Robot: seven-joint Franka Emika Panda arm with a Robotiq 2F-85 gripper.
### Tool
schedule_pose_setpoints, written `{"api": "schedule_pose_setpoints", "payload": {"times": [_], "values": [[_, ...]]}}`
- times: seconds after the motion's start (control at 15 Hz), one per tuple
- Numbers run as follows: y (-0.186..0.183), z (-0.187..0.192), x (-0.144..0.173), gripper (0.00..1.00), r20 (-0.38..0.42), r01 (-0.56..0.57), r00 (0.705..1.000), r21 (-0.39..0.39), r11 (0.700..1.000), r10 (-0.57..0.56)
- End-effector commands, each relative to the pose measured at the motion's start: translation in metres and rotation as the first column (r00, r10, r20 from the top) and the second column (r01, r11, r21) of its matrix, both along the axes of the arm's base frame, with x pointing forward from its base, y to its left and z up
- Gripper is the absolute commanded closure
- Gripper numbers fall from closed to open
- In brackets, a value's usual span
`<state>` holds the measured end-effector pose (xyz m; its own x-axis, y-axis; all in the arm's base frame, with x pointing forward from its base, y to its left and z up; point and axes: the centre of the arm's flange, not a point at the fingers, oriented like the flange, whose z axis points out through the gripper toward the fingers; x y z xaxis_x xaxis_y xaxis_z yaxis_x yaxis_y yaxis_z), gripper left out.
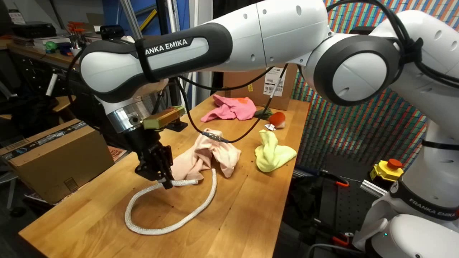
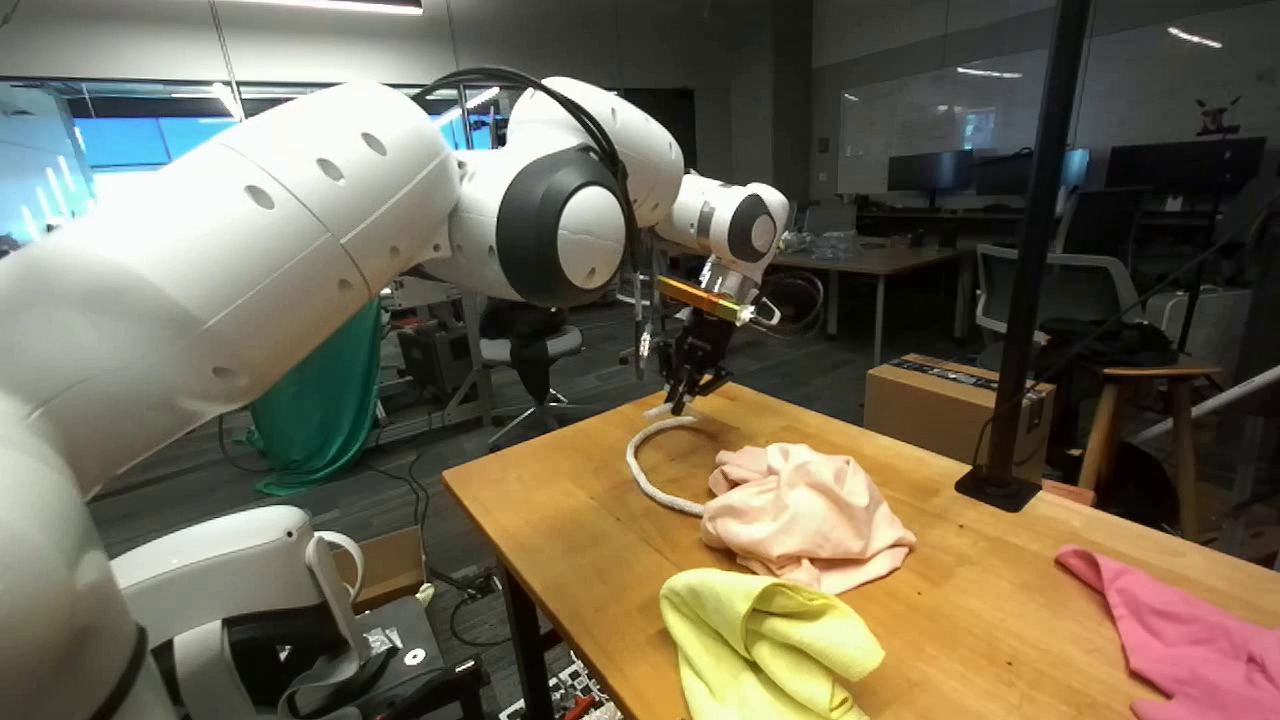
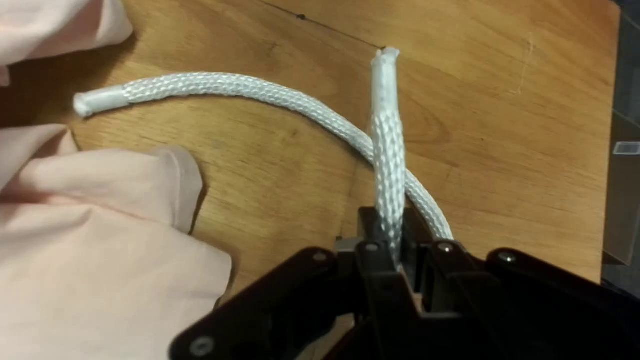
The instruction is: Separate the objects on the table.
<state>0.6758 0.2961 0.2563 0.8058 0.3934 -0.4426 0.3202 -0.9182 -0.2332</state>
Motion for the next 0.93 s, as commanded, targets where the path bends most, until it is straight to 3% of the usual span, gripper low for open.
{"api": "schedule_pose_setpoints", "payload": {"times": [0.0, 0.47, 0.87], "values": [[0.003, -0.002, 0.008, 0.86, -0.056, 0.083, 0.995, 0.108, 0.991, -0.077], [-0.001, -0.016, 0.005, 0.86, -0.180, 0.247, 0.961, 0.221, 0.943, -0.210], [-0.011, -0.035, -0.011, 0.86, -0.243, 0.305, 0.935, 0.182, 0.935, -0.258]]}}
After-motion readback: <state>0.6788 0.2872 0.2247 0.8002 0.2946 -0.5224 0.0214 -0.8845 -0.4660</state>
